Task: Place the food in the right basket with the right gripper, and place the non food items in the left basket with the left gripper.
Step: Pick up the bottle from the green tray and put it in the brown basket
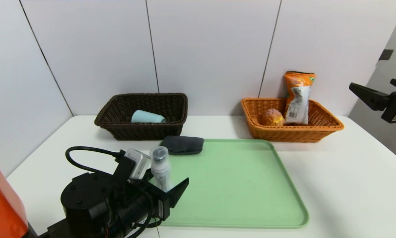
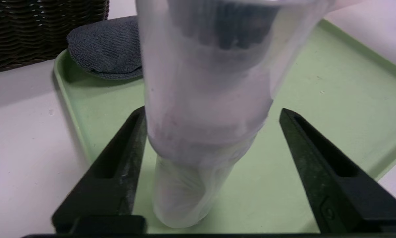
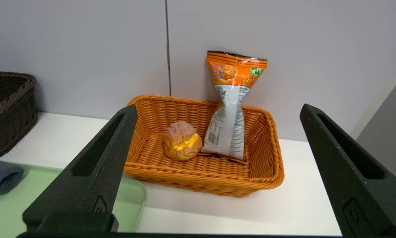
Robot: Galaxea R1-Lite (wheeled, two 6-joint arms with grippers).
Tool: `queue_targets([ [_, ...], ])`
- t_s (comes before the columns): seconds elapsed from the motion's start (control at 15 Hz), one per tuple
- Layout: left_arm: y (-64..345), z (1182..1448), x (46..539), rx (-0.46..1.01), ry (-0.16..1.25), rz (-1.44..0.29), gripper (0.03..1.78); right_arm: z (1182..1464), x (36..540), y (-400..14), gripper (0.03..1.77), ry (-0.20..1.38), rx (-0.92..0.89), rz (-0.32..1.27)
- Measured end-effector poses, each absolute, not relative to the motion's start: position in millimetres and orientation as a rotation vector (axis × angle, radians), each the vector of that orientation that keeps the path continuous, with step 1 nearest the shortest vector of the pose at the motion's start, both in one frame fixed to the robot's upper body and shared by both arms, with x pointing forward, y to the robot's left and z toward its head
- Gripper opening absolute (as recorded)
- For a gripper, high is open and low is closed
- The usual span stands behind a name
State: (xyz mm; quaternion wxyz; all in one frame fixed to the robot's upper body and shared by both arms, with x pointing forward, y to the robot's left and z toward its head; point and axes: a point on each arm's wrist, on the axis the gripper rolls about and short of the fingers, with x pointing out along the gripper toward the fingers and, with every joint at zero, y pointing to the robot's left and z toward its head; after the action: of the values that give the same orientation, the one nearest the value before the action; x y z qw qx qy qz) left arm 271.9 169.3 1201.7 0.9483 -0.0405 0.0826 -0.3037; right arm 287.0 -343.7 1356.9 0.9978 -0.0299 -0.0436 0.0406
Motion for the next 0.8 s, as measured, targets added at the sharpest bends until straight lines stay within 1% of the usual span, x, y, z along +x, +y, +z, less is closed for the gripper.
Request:
queue_targets([
  [0.13,170.6,1199.3,271.5,-0.075,0.177,-0.596,1.05,1356.3,286.3,-343.5,1.69,-0.086,-0.060,0.085],
  [0.33,171.5,1198.4,270.6,-0.073,0.182,-0.594,0.74,1353.4,283.8,-343.4,1.69,-0.079,-0.059,0.085],
  [0.4,171.6,1199.6,270.5,-0.074,0.174,-0.594,0.60,1352.5,283.1,-343.4,1.69,-0.077,-0.059,0.085],
  [0.6,172.7,1203.5,269.7,-0.076,0.159,-0.580,0.58,1351.1,281.4,-343.3,1.69,-0.073,-0.058,0.086],
  [0.8,172.6,1217.3,270.5,-0.056,0.085,-0.568,0.56,1347.5,279.7,-343.2,1.69,-0.065,-0.058,0.087],
])
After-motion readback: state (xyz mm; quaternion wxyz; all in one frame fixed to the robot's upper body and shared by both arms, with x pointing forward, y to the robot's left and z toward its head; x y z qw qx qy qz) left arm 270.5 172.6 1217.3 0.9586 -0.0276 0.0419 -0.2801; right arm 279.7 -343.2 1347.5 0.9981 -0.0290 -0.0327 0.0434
